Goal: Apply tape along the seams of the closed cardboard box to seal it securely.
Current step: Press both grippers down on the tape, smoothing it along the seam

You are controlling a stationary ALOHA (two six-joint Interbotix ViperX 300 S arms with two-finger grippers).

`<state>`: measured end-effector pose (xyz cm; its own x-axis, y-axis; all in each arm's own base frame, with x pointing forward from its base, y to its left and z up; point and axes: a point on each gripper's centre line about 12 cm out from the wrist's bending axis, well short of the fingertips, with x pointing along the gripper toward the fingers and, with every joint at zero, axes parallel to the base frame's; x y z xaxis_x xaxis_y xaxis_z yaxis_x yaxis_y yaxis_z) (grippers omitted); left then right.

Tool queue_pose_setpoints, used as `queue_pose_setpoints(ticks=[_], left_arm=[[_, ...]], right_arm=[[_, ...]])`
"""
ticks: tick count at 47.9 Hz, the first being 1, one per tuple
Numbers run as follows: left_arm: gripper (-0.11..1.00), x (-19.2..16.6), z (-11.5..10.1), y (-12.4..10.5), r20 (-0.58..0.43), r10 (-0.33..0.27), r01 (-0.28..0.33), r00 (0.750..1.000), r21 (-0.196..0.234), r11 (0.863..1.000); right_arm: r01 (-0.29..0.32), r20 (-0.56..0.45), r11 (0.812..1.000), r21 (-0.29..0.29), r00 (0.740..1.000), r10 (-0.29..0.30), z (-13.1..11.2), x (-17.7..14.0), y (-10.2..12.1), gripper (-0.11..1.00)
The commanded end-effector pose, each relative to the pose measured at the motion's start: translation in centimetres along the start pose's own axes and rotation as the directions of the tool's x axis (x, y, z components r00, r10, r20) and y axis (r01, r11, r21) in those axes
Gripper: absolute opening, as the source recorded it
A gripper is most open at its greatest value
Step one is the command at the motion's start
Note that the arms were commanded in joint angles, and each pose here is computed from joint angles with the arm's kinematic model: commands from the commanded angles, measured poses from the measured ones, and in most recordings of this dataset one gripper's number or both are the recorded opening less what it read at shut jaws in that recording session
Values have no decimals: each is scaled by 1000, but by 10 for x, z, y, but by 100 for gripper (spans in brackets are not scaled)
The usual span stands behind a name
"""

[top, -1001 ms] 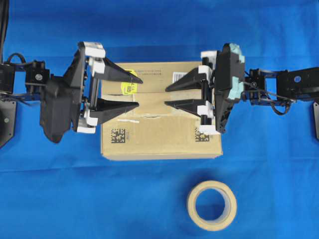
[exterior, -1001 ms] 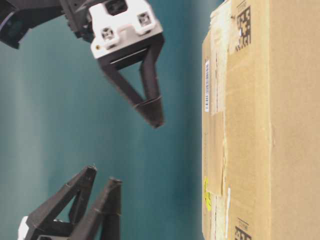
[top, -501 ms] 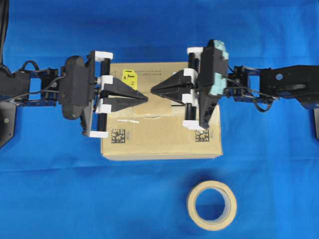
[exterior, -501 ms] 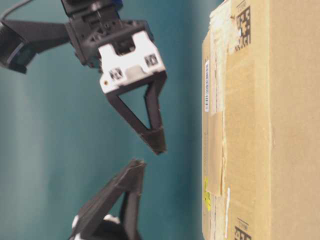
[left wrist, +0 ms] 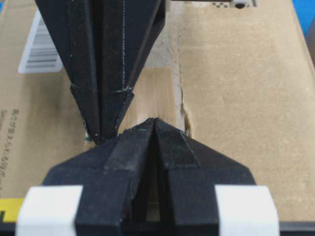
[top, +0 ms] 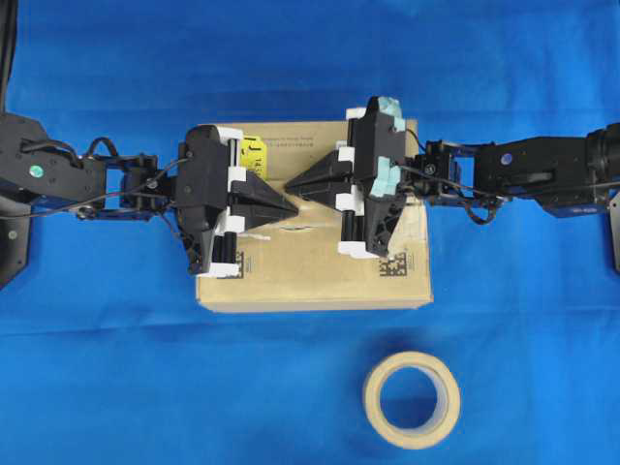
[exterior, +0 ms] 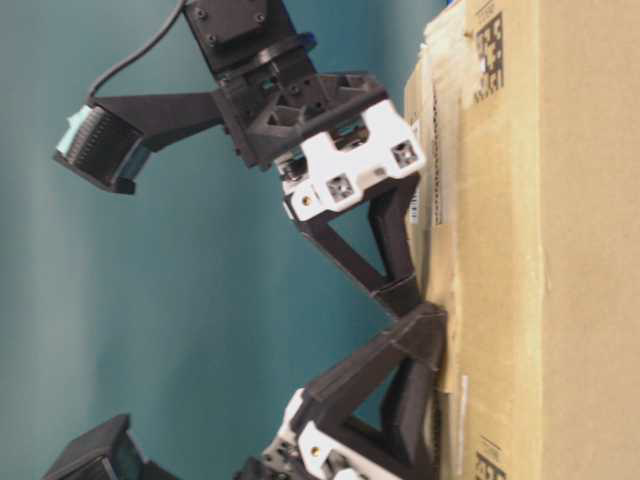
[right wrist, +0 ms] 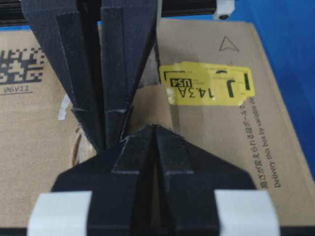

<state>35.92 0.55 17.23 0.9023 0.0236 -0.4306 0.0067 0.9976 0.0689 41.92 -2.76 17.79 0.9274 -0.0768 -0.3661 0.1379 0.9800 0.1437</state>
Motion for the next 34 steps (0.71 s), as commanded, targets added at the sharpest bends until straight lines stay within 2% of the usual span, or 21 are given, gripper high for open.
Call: queue_pose_setpoints(ticks=[1, 22, 34], left_arm=[[0, 1, 1, 1, 6, 3, -3, 1000, -16, 1000], [0, -19, -31, 8, -62, 22, -28, 998, -91, 995], [0, -27, -38, 9, -71, 26, -35, 997, -126, 991]], right_arm=[[-3, 32, 1000, 4, 999, 3, 11, 1, 1, -1], [14, -79, 1000, 22, 997, -12, -18, -14, -3, -1], [20, -95, 999, 35, 995, -17, -28, -30, -4, -1]])
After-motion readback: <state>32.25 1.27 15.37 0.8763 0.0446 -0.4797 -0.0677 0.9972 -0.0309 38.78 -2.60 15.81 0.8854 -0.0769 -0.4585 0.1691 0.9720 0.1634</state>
